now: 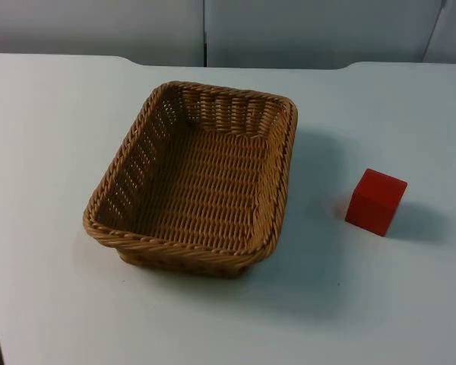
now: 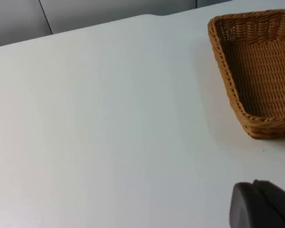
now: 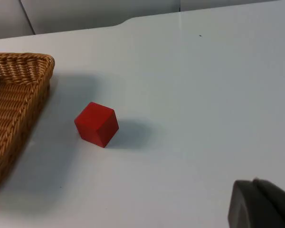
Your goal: Pick up the basket with the left hand and place the cube into the basket with the right hand.
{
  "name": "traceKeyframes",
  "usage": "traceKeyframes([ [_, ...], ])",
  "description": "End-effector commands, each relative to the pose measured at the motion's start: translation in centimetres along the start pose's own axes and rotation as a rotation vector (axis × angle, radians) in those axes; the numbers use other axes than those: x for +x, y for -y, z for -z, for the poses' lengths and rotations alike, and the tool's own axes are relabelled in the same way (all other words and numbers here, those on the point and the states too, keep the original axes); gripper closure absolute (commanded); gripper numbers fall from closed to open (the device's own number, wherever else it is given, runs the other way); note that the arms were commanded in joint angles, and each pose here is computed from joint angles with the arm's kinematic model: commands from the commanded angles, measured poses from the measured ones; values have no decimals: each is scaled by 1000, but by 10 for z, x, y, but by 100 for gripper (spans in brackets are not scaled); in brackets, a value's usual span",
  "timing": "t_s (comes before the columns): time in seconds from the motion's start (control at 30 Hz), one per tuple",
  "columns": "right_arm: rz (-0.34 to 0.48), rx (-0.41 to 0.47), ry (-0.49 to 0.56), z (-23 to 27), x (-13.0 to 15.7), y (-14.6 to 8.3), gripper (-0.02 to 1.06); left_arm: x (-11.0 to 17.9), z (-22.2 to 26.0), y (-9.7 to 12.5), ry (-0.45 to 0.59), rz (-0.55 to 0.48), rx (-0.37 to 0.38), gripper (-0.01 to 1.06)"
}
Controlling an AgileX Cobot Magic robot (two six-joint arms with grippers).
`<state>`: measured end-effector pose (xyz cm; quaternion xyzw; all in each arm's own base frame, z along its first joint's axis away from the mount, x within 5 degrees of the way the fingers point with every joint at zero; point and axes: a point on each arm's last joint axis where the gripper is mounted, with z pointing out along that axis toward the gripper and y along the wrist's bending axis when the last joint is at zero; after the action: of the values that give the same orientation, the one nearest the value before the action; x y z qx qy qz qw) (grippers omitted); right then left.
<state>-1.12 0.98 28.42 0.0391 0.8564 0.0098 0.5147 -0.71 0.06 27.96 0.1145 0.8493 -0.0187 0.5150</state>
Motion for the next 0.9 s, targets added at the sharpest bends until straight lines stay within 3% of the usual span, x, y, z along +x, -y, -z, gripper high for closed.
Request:
traceKeyframes([
  [0.0,-1,-4,10,0,0,0,104,0,0,1,12,9,8,105],
  [0.1,-1,-4,10,0,0,0,104,-4,-6,5,-31,28,62,105],
  [0.17,-1,-4,10,0,0,0,104,-18,-30,15,-179,14,210,105],
  [0.23,-2,-5,10,0,0,0,104,-36,-51,27,-243,37,376,105],
  [0.27,-2,-5,10,0,0,0,104,-36,-51,27,-243,37,376,105],
  [0.4,-2,-5,10,0,0,0,104,-78,-96,48,-246,82,685,105],
  [0.43,-2,-5,10,0,0,0,104,-78,-96,48,-246,82,685,105],
  [0.5,-2,-5,10,0,0,0,104,-95,-122,53,-260,142,781,105],
  [0.63,-2,-5,10,0,0,0,104,-95,-155,57,-335,205,849,105],
  [0.87,-2,-5,10,0,0,0,104,-70,-205,58,-555,263,841,105],
])
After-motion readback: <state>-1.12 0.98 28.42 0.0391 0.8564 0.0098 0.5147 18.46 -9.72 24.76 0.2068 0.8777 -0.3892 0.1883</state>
